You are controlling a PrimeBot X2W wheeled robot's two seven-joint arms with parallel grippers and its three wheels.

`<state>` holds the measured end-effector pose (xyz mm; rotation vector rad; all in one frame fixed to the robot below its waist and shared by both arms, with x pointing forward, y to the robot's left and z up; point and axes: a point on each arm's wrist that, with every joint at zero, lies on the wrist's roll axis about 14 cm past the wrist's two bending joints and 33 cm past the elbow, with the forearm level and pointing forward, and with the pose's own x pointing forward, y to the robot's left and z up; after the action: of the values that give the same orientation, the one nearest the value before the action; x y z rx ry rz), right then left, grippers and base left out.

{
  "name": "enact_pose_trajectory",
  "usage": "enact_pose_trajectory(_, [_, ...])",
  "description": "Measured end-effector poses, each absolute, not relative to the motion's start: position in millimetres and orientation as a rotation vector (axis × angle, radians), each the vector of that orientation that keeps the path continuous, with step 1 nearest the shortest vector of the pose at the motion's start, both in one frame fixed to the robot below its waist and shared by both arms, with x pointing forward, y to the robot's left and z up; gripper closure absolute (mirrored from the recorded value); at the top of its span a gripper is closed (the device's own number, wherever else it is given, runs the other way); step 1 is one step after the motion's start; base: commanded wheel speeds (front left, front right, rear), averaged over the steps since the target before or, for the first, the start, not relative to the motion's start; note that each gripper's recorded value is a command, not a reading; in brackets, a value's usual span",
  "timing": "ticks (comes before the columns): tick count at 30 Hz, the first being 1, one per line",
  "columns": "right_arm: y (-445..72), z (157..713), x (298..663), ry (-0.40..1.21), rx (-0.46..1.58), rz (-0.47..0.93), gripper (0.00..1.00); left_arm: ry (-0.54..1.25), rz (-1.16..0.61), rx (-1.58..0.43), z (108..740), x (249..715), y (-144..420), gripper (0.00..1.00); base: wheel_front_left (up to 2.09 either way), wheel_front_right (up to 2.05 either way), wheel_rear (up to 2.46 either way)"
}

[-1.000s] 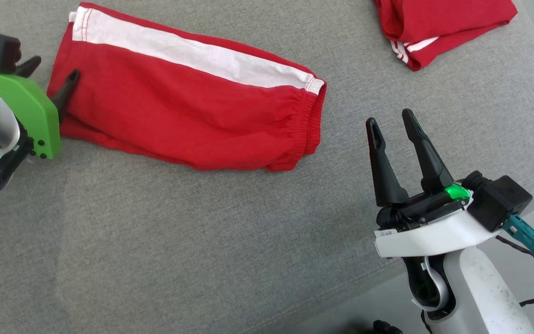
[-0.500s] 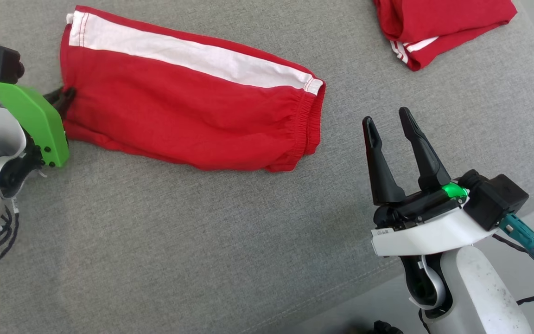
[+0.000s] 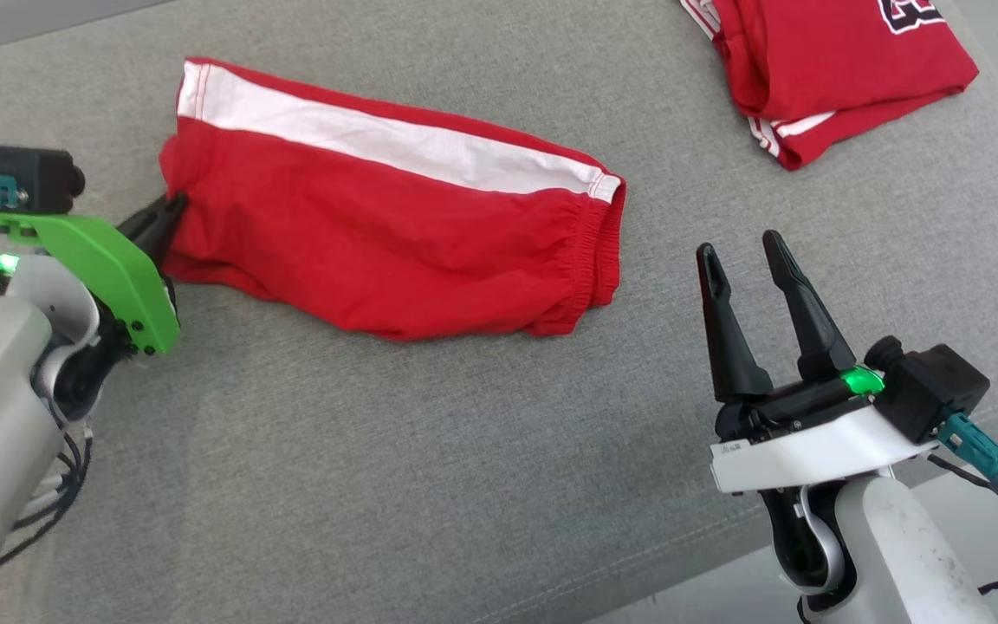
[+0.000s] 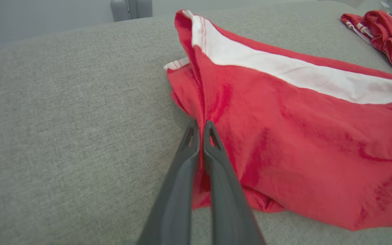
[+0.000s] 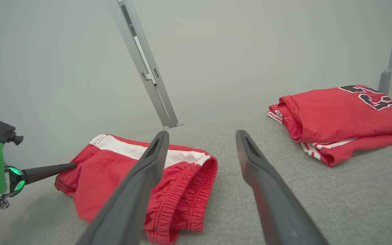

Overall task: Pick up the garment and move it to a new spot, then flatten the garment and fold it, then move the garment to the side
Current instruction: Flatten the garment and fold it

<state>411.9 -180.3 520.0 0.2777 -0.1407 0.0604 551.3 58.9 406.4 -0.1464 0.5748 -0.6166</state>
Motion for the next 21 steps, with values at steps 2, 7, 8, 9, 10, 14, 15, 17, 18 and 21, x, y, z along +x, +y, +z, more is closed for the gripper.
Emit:
enact_pose_trajectory(2, [-181.3,519.9,407.7,-0.139,0.281,0.056,0.0,0.566,-0.612,-0.16,409.5,540.9,62.3,1.0,0.0,0.0,0.0])
enact_pose_trajectory(7, [-177.7,519.7,398.7,-0.136,0.295,0.063,0.0,0.544,-0.573,-0.191,416.0,515.3,80.0,1.0,0.0,0.0,0.0])
enact_pose_trajectory(8, [-175.1,519.2,396.1,-0.134,0.302,0.069,0.0,0.546,-0.559,-0.207,415.6,503.8,86.1,1.0,0.0,0.0,0.0])
enact_pose_trajectory(9, [-167.5,518.8,389.6,-0.129,0.314,0.089,0.0,0.521,-0.498,-0.244,420.7,482.0,105.4,1.0,0.0,0.0,0.0])
enact_pose_trajectory(10, [-166.1,519.1,389.3,-0.129,0.315,0.093,0.0,0.527,-0.496,-0.247,418.7,476.3,106.9,1.0,0.0,0.0,0.0])
enact_pose_trajectory(14, [-158.8,521.7,389.9,-0.134,0.319,0.117,0.0,0.523,-0.461,-0.252,415.2,461.7,115.8,0.59,0.0,0.0,0.0])
enact_pose_trajectory(15, [-157.8,521.7,389.7,-0.133,0.318,0.121,0.0,0.503,-0.455,-0.238,417.7,462.2,117.4,0.05,0.0,0.0,0.0])
enact_pose_trajectory(17, [-156.6,522.0,388.9,-0.133,0.317,0.126,0.0,0.467,-0.44,-0.234,423.2,464.6,118.1,0.0,0.0,0.0,0.0])
enact_pose_trajectory(18, [-156.8,522.2,388.3,-0.133,0.315,0.127,0.0,0.448,-0.437,-0.223,426.0,466.0,117.9,0.0,0.0,0.0,0.0])
enact_pose_trajectory(21, [-159.9,525.0,387.1,-0.14,0.307,0.124,0.0,0.395,-0.419,-0.219,438.2,471.4,119.1,0.0,0.0,0.0,0.0])
